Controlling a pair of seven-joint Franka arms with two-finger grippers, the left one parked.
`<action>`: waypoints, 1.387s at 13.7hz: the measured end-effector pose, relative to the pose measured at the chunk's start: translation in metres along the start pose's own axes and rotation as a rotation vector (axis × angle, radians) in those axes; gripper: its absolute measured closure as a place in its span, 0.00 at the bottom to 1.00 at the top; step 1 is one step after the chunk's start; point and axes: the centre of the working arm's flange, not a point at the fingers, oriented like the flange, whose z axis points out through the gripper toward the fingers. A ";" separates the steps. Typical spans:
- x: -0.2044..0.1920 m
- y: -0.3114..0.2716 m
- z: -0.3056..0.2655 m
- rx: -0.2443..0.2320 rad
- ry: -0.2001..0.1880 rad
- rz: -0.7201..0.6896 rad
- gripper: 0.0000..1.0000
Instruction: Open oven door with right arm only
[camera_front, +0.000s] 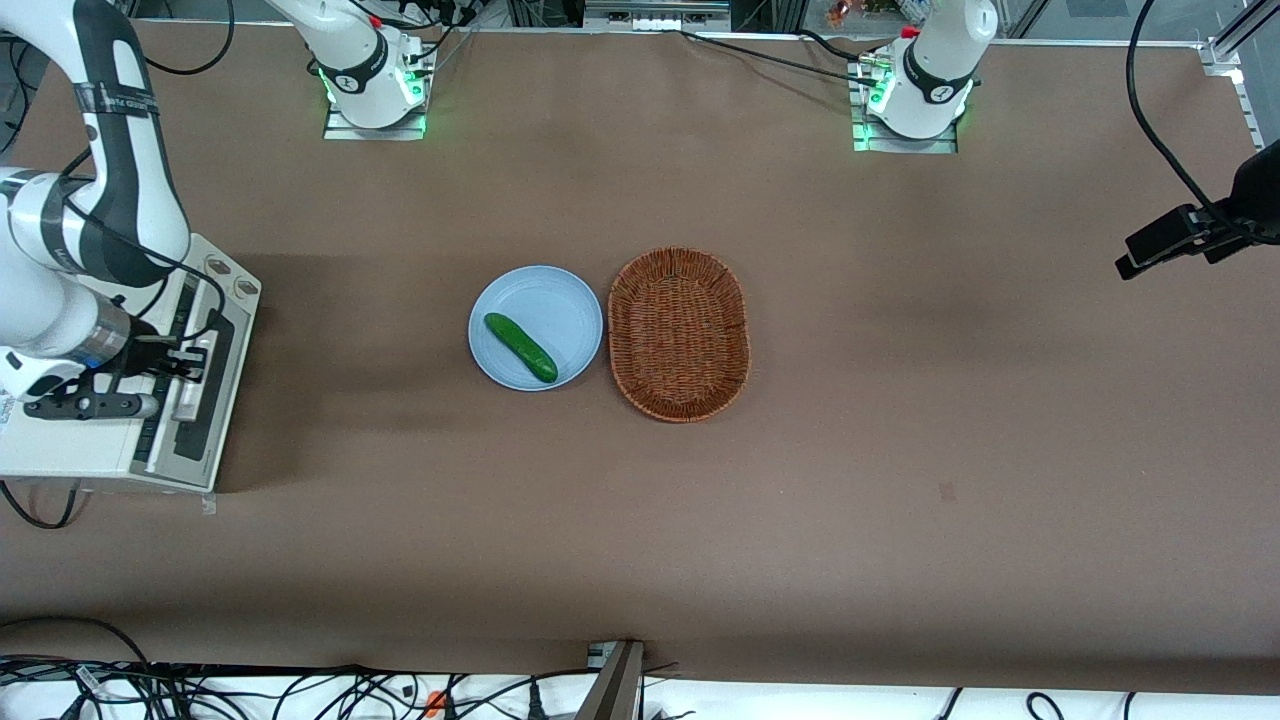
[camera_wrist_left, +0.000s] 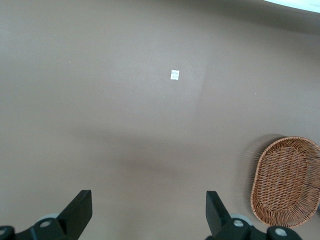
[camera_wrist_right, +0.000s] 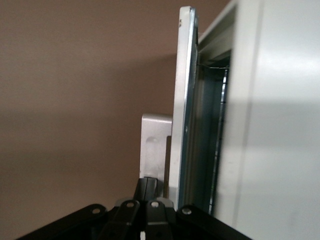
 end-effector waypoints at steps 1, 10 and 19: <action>0.002 -0.014 0.007 0.005 -0.004 0.011 0.99; 0.014 -0.100 0.105 -0.015 -0.034 0.128 0.99; 0.015 -0.151 0.135 -0.026 -0.018 0.270 0.85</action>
